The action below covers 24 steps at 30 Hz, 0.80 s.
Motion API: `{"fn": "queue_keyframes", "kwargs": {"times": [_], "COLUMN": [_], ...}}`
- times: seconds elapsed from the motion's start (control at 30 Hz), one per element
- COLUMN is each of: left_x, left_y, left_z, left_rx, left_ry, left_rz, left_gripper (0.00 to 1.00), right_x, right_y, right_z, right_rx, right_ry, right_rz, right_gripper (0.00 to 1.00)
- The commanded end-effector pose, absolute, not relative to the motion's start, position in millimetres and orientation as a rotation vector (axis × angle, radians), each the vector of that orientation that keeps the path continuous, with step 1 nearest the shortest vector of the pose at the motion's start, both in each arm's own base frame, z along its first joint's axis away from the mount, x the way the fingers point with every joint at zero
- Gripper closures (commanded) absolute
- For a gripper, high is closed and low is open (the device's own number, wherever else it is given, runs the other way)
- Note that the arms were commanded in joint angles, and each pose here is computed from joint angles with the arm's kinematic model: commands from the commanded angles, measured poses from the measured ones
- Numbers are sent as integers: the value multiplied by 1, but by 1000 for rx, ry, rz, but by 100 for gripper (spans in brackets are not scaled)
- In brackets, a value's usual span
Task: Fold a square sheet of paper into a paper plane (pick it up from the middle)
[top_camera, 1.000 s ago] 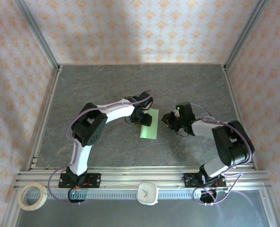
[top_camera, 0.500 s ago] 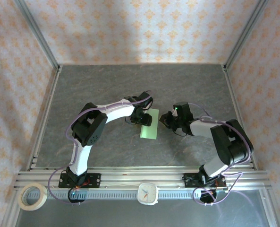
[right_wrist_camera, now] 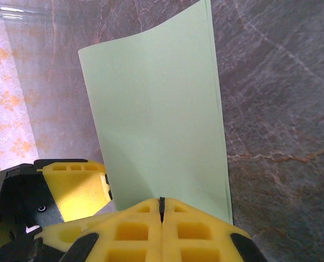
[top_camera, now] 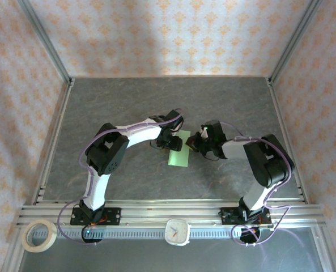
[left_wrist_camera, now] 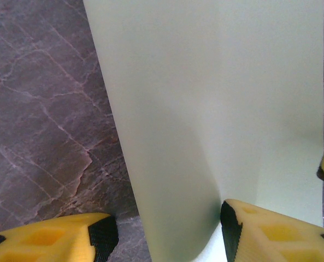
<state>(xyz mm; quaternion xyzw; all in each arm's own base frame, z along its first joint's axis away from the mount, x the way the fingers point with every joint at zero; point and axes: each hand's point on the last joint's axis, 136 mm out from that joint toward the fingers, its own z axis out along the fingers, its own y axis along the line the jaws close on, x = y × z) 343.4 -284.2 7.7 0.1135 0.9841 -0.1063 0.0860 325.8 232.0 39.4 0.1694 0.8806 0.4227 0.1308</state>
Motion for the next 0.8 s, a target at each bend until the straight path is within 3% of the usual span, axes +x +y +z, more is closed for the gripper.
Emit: {"fn": "queue_keyframes", "kwargs": {"times": [0.0, 0.37, 0.77], "left_x": [329, 328, 342], "left_y": [-268, -268, -281], "left_z": [-70, -73, -39], "left_rx": [362, 359, 297], "left_ry": [3025, 3031, 2940], "left_rz": [-197, -205, -295], "left_gripper": [40, 40, 38], "right_x": [333, 322, 288], "right_y": [243, 244, 197], "right_z": [48, 31, -37], "right_rx": [452, 441, 389], "right_ry": [2528, 2597, 2862], "right_rz": [1278, 1255, 799], "right_gripper": [100, 100, 100]}}
